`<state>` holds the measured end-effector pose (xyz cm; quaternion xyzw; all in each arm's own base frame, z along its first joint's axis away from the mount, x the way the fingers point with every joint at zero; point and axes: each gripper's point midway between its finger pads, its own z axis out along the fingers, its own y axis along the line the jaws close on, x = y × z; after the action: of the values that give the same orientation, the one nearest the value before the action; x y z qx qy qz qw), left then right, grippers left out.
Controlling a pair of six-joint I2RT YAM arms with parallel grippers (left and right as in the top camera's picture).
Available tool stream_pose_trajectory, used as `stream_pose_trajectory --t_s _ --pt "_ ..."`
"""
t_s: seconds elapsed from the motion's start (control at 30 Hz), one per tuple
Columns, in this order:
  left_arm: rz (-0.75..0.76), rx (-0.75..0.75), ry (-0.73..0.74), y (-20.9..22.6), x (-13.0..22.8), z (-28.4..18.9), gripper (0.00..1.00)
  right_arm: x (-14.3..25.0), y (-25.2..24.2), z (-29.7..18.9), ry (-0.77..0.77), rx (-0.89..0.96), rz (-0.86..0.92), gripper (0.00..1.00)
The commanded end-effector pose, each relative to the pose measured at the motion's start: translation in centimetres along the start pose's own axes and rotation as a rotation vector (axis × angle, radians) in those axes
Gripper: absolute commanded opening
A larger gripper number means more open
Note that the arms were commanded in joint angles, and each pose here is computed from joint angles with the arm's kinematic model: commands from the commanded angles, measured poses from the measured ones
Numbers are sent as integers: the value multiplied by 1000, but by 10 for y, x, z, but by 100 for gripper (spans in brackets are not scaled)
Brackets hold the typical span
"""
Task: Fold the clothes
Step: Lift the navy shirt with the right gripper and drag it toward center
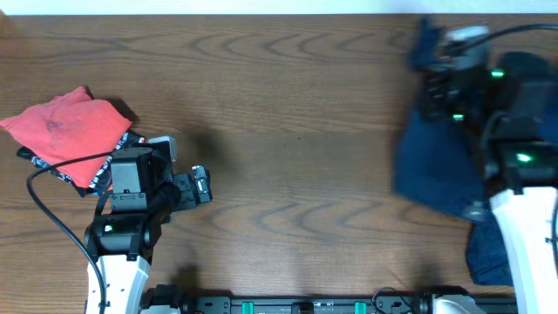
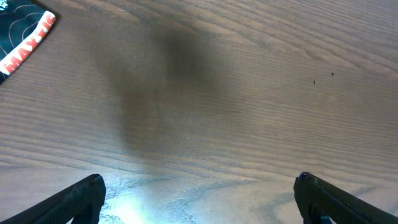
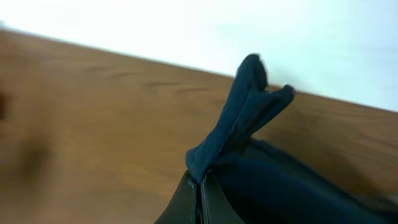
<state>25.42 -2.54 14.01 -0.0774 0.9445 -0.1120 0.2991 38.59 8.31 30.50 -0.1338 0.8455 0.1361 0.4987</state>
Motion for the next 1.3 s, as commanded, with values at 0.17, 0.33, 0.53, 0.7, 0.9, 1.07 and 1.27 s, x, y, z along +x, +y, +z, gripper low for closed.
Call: stream_pose_trajectory --t_s 0.17,0.33,0.53,0.7,0.9,1.07,1.27 --pt "-8 -2 -21 -1 -8 -4 98 -1 90 65 -19 -196 12 2" --pt "-7 0 -27 -1 -9 -4 98 14 81 108 3 -89 47 67" --pt "-41 72 -11 -14 -7 -4 98 45 35 97 131 102 82 99" --pt "-200 187 31 -33 -4 -4 98 61 -48 40 193 424 225 99" --pt "-290 226 164 -52 14 14 98 92 -107 -18 292 576 363 99" --pt "-315 242 295 -81 36 38 98 121 -137 -48 385 670 450 99" --pt "-365 240 460 -127 74 68 98 136 -156 -67 419 731 513 99"
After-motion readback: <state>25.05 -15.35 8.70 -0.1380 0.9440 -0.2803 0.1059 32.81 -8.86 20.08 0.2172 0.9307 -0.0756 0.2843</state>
